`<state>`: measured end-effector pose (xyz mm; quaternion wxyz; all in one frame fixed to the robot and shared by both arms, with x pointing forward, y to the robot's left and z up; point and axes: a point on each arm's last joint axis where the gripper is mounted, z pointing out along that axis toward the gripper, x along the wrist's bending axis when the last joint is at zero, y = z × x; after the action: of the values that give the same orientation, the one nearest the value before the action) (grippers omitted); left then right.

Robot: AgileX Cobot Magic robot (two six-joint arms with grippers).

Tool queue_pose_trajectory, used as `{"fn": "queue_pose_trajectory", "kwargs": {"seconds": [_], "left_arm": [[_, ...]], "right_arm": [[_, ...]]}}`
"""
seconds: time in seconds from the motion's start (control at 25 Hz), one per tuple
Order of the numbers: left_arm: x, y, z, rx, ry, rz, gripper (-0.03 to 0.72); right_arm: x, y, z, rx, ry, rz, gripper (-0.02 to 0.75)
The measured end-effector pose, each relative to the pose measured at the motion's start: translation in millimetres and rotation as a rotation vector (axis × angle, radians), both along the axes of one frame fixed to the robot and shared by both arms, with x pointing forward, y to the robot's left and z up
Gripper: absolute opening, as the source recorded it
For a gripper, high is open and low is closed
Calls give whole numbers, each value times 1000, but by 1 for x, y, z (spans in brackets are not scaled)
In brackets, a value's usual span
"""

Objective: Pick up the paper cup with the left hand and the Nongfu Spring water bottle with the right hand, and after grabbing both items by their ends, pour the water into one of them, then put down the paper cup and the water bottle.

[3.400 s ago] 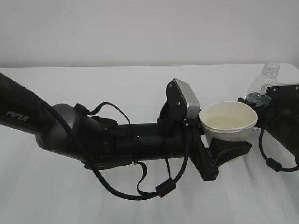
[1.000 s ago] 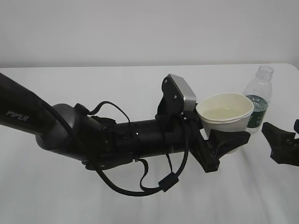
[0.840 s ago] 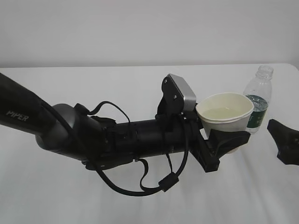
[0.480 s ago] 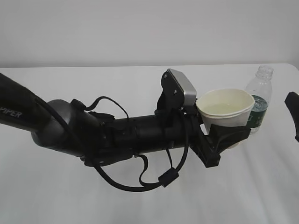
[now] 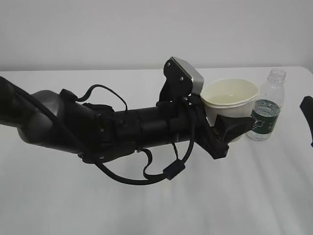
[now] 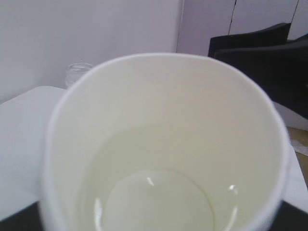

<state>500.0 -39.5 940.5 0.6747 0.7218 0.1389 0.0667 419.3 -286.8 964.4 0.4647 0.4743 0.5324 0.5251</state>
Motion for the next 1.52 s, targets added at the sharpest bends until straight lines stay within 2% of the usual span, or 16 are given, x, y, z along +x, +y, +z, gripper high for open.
{"fn": "queue_pose_trajectory", "kwargs": {"seconds": [0.4, 0.6, 0.88, 1.28, 1.52], "left_arm": [[22, 32, -11, 34, 40, 96, 456], [28, 54, -16, -14, 19, 119, 456], [28, 82, -25, -46, 11, 164, 456], [25, 130, -52, 41, 48, 362, 456], [23, 140, -58, 77, 36, 427, 456]], "right_arm": [[-1, 0, -1, 1, 10, 6, 594], [-1, 1, -1, -1, 11, 9, 594], [-1, 1, -1, -1, 11, 9, 594], [-1, 3, -1, -12, 11, 32, 594], [-1, 4, -2, -18, 15, 42, 593]]}}
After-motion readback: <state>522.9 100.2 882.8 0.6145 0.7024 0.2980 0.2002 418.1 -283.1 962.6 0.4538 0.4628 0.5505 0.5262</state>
